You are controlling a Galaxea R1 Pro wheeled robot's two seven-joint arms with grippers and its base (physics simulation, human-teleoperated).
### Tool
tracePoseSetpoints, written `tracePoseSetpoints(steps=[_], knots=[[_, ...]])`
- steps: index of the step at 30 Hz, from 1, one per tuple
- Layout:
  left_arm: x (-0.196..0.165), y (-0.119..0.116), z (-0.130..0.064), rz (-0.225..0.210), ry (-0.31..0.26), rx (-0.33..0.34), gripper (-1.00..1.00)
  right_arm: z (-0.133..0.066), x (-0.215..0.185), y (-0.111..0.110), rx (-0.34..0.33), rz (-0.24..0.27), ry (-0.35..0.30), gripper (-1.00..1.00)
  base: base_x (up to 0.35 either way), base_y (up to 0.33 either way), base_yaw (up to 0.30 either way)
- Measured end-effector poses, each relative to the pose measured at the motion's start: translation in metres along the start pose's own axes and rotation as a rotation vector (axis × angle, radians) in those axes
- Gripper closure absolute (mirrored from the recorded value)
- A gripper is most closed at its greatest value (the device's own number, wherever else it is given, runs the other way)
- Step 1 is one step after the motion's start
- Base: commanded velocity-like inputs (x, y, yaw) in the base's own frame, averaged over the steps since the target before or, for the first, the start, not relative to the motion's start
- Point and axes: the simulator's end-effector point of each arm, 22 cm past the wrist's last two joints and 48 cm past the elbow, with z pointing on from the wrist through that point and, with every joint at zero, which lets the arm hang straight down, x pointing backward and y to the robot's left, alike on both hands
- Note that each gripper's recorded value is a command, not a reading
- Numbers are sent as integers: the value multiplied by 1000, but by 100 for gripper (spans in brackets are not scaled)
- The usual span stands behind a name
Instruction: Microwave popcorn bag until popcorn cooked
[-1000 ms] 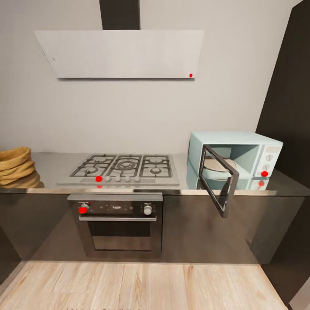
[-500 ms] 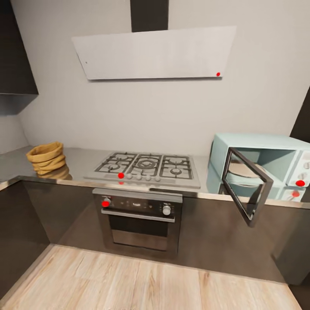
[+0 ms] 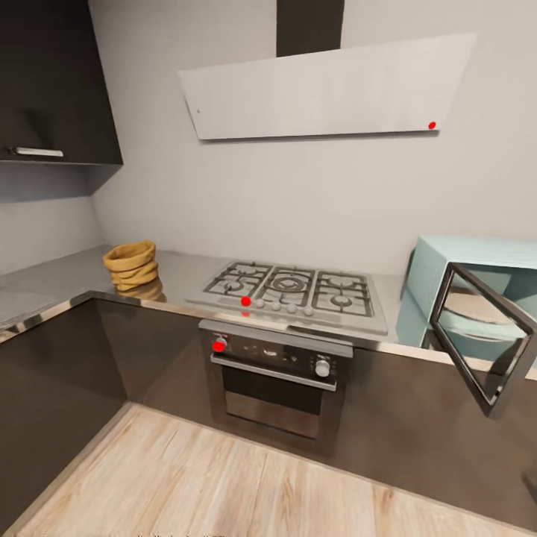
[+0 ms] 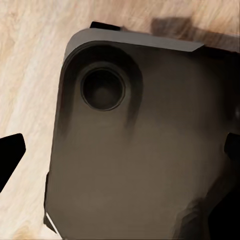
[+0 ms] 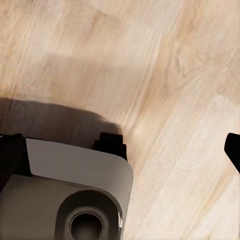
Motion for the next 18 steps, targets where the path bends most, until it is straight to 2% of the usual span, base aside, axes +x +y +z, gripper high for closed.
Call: tracePoseSetpoints(steps=[4, 10, 18], knots=[[-1, -4, 0, -7, -1, 7, -100, 0, 1, 0, 2, 0, 2, -100, 108, 117, 300], [2, -2, 0, -7, 10, 7, -100, 0, 1, 0, 2, 0, 2, -100, 259, 229, 296], [2, -2, 0, -6, 13, 7, -100, 0, 0, -1, 4, 0, 0, -100, 283, 235, 46]])
